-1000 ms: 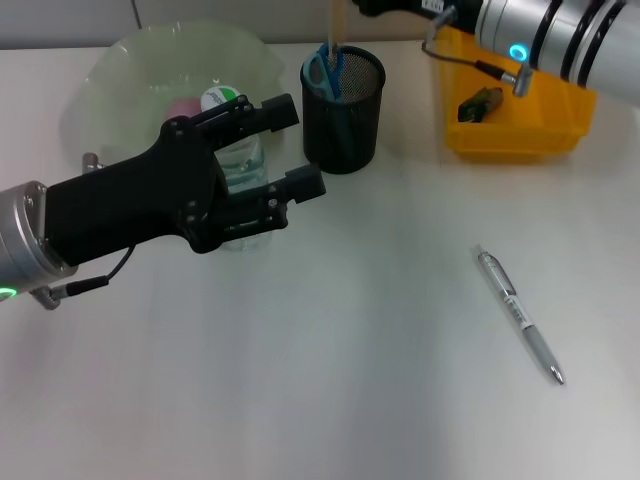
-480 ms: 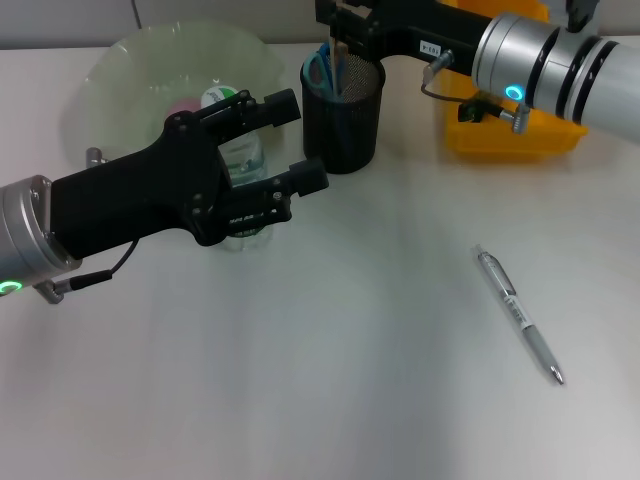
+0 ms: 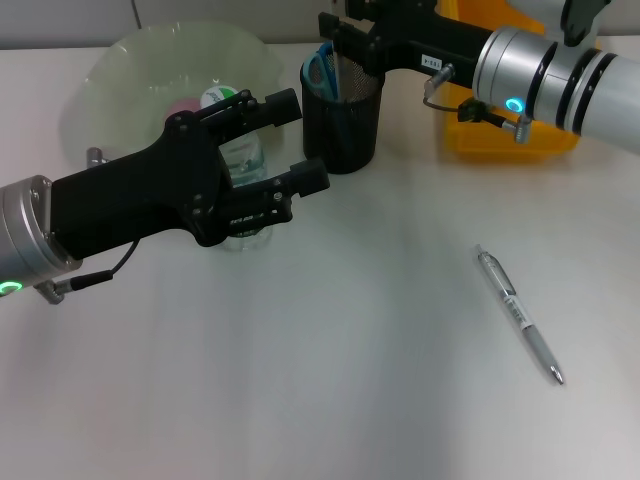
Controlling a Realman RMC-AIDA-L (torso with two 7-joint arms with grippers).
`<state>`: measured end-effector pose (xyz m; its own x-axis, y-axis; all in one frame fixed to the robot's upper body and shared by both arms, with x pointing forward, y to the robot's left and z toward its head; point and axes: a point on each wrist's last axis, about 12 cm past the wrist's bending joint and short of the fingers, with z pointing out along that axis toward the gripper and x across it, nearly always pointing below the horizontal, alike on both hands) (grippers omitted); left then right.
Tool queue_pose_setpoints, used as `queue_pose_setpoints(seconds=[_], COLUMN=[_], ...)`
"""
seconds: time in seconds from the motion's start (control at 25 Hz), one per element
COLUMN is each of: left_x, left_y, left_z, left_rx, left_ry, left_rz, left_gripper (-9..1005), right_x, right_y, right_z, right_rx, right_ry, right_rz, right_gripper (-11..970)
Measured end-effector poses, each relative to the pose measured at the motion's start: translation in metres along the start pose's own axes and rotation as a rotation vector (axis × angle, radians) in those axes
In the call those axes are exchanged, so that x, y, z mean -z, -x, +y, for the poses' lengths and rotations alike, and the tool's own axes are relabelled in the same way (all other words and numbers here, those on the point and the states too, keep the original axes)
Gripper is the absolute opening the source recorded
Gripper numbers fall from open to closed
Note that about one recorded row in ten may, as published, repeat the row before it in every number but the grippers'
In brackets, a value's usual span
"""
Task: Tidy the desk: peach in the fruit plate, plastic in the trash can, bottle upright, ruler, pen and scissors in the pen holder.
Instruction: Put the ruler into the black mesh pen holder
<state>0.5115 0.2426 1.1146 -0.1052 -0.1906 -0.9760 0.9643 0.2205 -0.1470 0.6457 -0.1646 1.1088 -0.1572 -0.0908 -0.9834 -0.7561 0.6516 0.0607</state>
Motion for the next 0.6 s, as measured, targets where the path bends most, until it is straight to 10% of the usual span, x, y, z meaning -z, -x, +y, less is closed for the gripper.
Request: queue_pose_setpoints(seconds=[0.6], left_x=[-0.0003], left_y=[0.0000], left_z=[0.0001], left_rx=[0.000], left_ry=[-0.001], left_rz=[0.000], left_gripper=[786], right_x=[0.0019], right_y=[-0.0094], right_z=[0.0025], right_rx=[0.018], right_ry=[0.002], right_rz=[0.027], right_gripper=[402])
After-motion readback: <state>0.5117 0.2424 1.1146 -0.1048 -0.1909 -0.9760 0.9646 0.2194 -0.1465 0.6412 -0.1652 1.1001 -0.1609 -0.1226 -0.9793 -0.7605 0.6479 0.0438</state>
